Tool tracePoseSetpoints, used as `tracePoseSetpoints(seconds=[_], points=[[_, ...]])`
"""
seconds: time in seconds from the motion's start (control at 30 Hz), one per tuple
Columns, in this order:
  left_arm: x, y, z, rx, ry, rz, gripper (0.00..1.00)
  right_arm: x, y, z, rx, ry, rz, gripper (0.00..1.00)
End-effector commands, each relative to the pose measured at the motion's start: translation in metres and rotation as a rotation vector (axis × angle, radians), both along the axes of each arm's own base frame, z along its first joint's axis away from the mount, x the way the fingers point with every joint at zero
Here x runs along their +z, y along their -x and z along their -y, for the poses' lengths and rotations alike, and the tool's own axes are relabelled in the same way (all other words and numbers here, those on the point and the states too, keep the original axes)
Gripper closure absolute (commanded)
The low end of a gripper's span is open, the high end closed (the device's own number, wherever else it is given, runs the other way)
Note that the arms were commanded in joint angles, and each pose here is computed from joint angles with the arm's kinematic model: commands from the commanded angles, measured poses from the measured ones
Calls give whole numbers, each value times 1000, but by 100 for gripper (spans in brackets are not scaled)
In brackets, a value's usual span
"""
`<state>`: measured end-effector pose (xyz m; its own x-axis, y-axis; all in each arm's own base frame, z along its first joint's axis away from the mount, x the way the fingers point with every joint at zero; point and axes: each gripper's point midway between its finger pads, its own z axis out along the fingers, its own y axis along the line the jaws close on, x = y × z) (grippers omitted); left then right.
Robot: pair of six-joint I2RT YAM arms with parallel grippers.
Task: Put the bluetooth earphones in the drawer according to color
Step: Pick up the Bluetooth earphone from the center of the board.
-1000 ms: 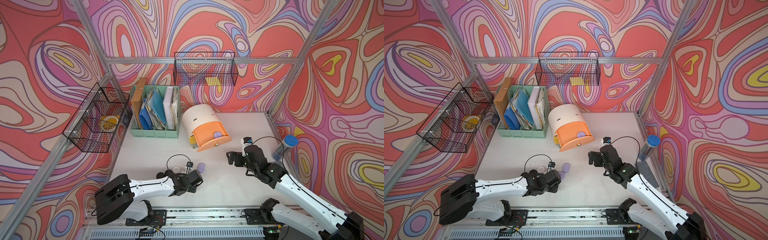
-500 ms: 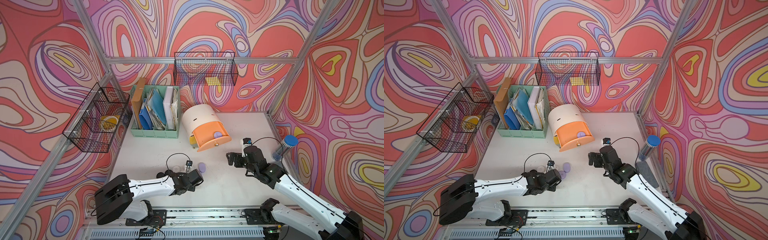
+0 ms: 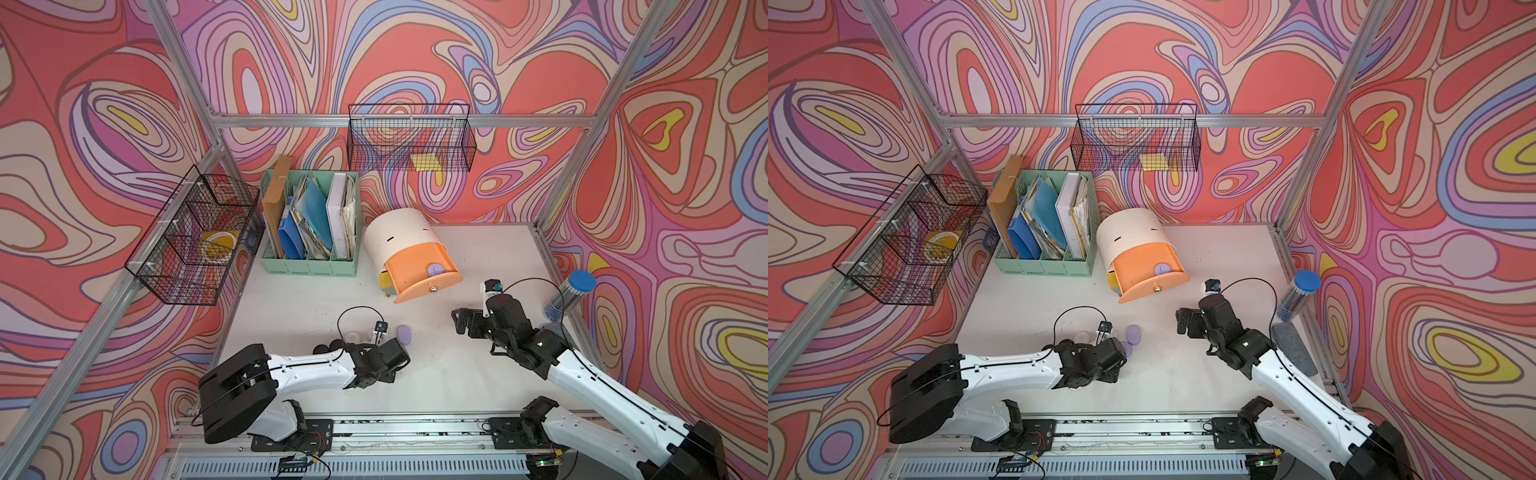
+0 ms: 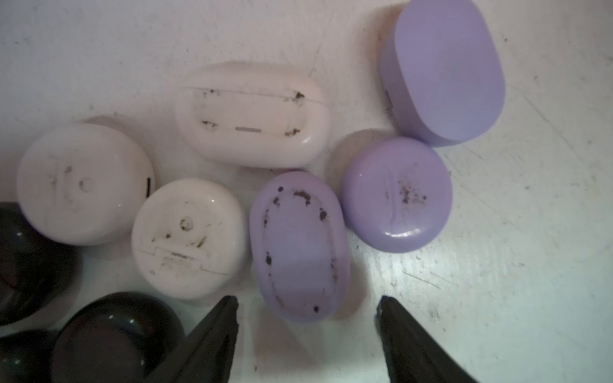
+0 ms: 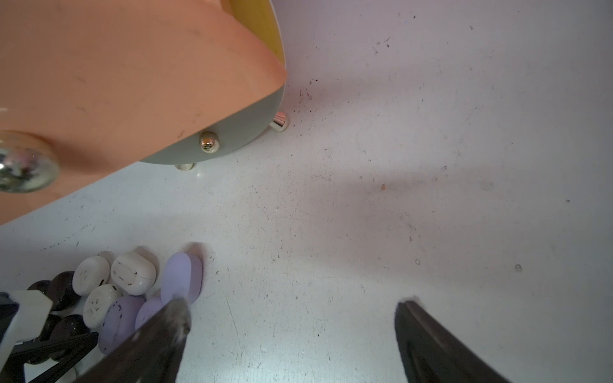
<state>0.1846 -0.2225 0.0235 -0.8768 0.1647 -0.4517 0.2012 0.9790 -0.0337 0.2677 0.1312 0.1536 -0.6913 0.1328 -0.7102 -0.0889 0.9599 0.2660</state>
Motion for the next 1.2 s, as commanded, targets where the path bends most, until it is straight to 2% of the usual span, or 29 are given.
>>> tracePoseSetpoints(seconds=[0.0, 0.13, 0.37, 0.7, 0.93, 1.17], points=[[-2, -9, 4, 17, -14, 14, 29, -3, 3, 2, -10, -12, -8, 2], [-8, -17, -4, 50, -43, 12, 35, -5, 6, 3, -13, -12, -18, 2], [-16, -26, -4, 57, -60, 2, 38, -7, 6, 0, -10, -28, -29, 2], [-9, -21, -7, 54, -43, -11, 61, -9, 6, 0, -2, -17, -36, 2], [31, -27, -13, 42, -15, 72, 66, -16, 7, -8, 41, -20, -68, 2], [104, -47, -13, 10, 16, 224, 66, -30, 15, -31, 144, -127, -74, 2]])
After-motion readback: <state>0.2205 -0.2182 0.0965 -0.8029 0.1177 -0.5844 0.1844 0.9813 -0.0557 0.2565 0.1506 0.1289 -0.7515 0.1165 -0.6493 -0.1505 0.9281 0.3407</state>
